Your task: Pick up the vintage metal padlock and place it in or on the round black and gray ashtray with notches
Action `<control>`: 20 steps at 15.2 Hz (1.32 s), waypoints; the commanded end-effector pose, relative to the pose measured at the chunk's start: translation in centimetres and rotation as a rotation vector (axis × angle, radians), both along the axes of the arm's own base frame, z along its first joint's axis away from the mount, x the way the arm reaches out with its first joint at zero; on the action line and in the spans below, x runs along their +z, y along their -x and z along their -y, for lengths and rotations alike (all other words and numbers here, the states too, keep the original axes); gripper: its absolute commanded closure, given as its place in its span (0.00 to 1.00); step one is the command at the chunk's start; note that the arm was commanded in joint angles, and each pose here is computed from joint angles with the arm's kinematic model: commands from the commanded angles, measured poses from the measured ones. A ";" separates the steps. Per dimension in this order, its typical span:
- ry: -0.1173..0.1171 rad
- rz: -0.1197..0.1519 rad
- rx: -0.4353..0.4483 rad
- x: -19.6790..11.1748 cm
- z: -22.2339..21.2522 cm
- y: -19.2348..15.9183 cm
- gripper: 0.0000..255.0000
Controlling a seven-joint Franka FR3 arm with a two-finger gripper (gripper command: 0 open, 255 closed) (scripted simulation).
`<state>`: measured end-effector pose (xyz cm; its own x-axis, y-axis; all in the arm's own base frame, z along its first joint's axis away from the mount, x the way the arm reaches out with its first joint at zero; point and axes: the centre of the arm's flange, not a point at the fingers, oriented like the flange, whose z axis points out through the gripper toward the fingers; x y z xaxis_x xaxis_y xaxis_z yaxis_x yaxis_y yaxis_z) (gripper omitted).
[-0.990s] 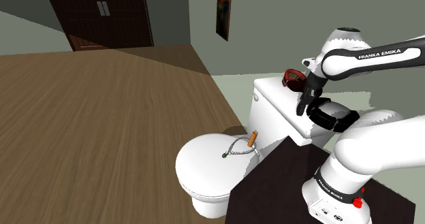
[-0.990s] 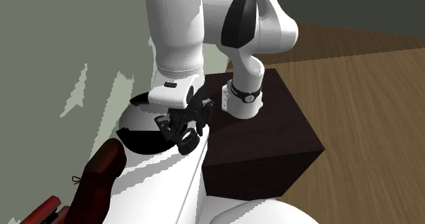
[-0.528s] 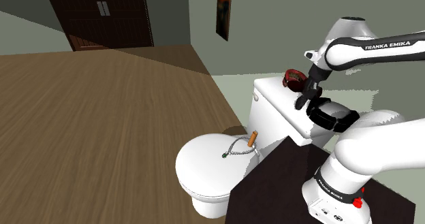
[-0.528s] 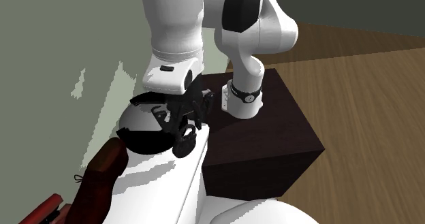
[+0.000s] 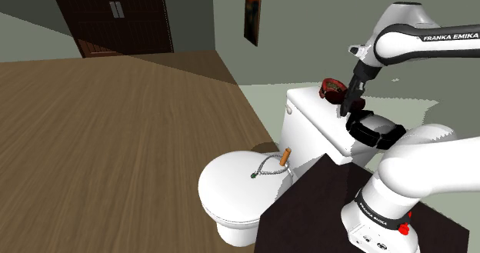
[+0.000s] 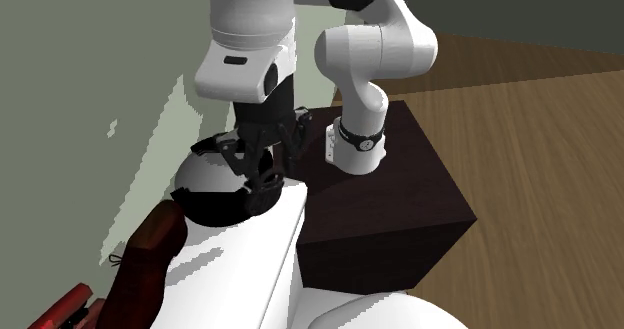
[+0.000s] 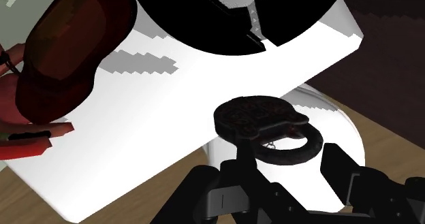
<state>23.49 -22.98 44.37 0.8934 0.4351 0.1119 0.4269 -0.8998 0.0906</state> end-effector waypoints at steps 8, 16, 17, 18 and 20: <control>0.000 0.000 0.000 4.0 1.7 1.9 1.00; 0.000 0.000 0.000 5.9 8.8 9.5 1.00; 0.000 0.000 0.000 6.1 9.7 10.4 1.00; 0.000 0.000 0.000 6.3 10.3 11.1 1.00; 0.000 0.000 0.000 5.2 10.3 11.1 1.00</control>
